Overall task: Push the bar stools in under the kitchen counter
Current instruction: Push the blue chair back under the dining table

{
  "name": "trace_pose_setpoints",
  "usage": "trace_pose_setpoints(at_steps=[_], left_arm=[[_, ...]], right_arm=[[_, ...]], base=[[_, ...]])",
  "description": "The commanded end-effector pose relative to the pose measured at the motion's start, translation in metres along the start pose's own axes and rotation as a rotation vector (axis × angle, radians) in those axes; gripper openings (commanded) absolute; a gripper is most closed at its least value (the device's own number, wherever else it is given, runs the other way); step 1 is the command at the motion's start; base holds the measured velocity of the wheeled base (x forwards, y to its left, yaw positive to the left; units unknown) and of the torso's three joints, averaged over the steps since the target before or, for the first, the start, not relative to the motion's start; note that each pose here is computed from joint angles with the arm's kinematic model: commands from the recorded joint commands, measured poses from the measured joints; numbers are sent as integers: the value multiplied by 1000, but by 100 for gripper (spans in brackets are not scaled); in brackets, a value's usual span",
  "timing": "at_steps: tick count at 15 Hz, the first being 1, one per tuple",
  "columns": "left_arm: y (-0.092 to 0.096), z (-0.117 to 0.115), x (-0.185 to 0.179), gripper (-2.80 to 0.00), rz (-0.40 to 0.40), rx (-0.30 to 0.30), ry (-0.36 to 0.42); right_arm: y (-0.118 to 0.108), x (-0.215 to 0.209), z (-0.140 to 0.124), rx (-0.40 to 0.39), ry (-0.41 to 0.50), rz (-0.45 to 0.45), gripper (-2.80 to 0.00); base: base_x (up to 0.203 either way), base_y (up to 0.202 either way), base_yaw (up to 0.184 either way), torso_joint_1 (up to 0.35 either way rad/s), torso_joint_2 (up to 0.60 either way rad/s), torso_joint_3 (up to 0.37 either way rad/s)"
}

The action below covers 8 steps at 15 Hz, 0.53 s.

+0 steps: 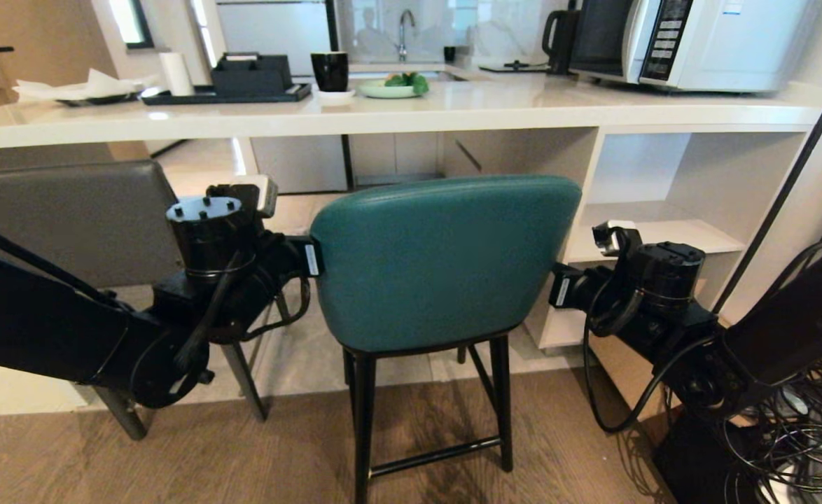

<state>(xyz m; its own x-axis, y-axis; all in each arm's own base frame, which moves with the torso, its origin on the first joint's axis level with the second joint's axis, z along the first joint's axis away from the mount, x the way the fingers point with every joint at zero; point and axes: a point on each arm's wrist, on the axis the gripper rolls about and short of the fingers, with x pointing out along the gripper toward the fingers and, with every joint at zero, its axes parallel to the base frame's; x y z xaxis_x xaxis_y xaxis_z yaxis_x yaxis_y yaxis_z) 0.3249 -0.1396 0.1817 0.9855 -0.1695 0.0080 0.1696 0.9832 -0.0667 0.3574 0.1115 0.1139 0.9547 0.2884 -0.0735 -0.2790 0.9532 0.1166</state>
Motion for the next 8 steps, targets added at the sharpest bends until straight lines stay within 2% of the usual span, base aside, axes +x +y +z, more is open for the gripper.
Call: trace_pose_setpoints(at_steps=[1,3,8], left_arm=[[11,-12,-6,-280,31,13,53],[23,-22,-5,-280,66,18,88],[42,-30,5,-280,122,28,105]], right_arm=[[1,-1,4,0,-21,-1,-280],[4,-5,8,-1,-60,9,-280],[10,-21,21,-15,-86,31,-280]], base=[[0,0,0,0,0,0],[0,0,0,0,0,0],[0,0,0,0,0,0]])
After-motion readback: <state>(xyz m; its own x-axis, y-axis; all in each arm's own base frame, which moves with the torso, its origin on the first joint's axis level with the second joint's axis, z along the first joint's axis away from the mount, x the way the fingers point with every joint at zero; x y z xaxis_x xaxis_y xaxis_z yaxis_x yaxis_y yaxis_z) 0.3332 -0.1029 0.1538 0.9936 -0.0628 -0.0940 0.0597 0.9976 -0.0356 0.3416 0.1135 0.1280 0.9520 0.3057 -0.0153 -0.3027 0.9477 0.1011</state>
